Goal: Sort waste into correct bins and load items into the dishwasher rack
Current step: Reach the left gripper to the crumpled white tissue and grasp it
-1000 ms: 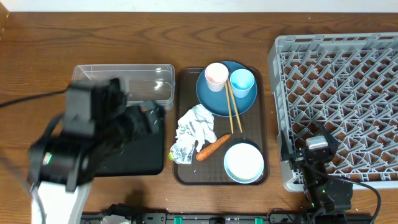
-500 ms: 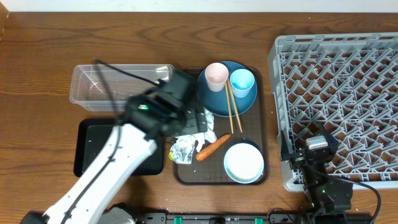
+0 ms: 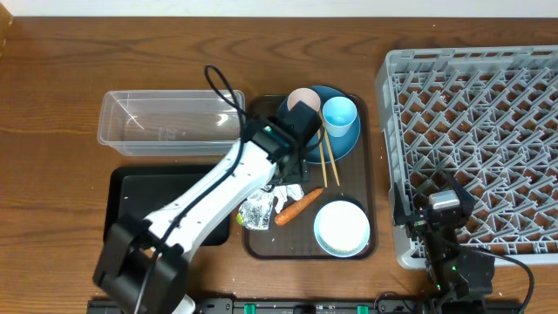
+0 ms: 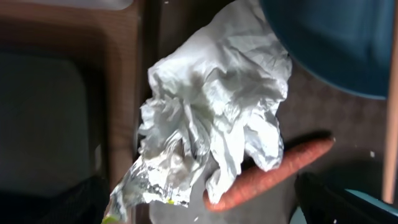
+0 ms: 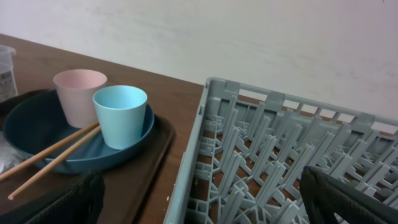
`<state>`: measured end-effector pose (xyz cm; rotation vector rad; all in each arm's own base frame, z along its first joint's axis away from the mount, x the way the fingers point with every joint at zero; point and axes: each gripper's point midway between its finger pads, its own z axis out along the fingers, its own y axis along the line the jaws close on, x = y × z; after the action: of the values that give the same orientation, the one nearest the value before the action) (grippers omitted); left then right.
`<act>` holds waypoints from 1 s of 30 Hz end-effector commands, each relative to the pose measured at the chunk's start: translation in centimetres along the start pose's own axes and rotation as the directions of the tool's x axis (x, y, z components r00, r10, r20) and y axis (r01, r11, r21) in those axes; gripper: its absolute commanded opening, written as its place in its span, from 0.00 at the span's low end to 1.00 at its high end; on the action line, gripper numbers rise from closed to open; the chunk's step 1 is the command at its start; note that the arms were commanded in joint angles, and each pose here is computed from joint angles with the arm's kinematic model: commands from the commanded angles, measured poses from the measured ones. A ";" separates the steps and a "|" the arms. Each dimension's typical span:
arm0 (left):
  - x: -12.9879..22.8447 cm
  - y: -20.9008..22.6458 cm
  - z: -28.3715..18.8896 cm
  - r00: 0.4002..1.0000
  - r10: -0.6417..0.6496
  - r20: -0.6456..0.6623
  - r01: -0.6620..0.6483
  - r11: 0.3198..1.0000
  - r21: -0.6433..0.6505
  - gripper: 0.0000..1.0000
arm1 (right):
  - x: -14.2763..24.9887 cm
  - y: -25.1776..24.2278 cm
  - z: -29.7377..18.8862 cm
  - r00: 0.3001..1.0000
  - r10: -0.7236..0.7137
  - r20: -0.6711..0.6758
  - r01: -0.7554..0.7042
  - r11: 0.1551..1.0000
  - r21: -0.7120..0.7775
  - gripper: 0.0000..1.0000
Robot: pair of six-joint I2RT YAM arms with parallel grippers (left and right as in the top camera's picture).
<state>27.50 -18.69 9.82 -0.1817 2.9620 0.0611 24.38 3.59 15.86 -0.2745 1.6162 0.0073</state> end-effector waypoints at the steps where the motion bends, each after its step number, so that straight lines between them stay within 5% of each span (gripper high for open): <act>1: 0.0 0.2 0.9 0.999 0.048 -0.014 -0.048 0.999 -0.022 0.98 | 0.1 -0.2 0.0 1.000 -0.007 -0.003 0.007 1.000 0.011 0.99; 26: 1.1 -0.1 8.3 0.998 0.038 0.044 -0.041 0.996 0.074 0.99 | 0.1 -0.2 0.0 1.000 -0.007 -0.003 0.007 1.000 0.011 0.99; 30: 0.9 -0.3 8.4 0.998 0.036 0.055 -0.040 0.996 0.078 0.77 | 0.1 -0.2 0.0 1.000 -0.007 -0.003 0.007 1.000 0.011 0.99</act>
<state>28.10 -18.93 1.77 -0.1213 2.9072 -0.0624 24.38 3.58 15.86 -0.2742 1.6163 0.0070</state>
